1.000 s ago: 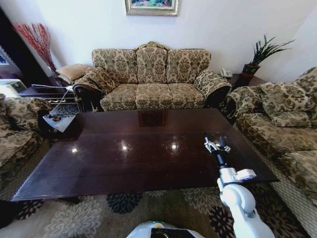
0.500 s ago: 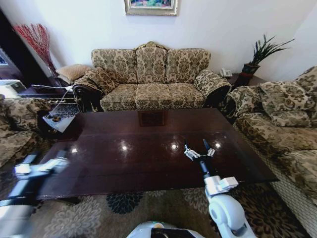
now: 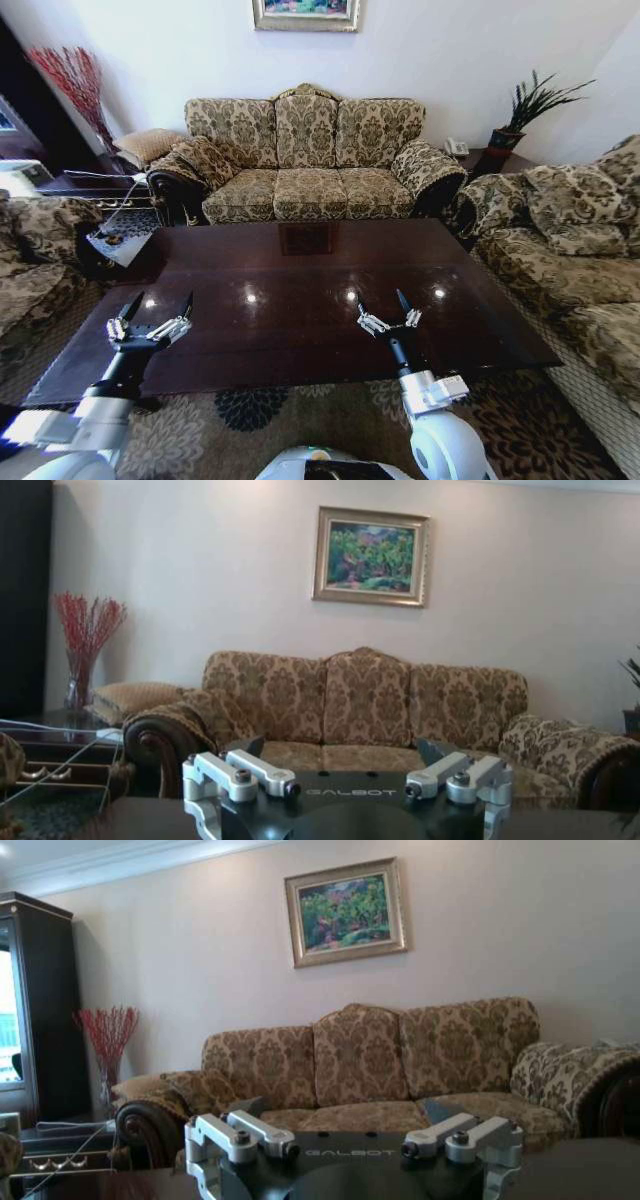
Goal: Move to the front of the table and place the trash on the table into the trash bin.
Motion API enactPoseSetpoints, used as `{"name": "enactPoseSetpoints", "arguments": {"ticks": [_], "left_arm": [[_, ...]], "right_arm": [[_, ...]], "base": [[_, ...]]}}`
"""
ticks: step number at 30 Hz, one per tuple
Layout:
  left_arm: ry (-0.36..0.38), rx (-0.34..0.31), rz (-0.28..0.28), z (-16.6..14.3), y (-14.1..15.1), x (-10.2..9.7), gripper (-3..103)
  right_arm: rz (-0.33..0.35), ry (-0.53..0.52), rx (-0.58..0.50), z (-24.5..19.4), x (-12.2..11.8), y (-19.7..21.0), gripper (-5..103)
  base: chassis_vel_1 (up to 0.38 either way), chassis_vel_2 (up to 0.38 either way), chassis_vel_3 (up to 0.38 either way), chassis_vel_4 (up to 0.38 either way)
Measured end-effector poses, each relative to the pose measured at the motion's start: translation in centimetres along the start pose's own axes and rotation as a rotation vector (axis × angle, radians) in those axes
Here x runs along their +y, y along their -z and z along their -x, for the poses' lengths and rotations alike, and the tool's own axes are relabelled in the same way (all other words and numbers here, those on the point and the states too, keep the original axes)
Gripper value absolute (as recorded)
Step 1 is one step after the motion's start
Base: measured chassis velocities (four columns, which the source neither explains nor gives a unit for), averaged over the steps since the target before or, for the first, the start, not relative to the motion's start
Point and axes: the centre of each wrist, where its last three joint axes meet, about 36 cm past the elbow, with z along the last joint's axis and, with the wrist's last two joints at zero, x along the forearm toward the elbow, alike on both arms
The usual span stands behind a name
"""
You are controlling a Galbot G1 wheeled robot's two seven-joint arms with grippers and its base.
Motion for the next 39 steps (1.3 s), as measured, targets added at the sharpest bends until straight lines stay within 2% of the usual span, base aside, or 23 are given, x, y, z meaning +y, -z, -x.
{"name": "enactPoseSetpoints", "arguments": {"ticks": [39], "left_arm": [[0.007, 0.005, -0.004, -0.05, -0.15, 0.25, 100]], "right_arm": [[0.003, 0.001, 0.0, 0.06, -0.11, 0.01, 100]], "base": [[0.011, 0.01, 0.008, 0.009]]}}
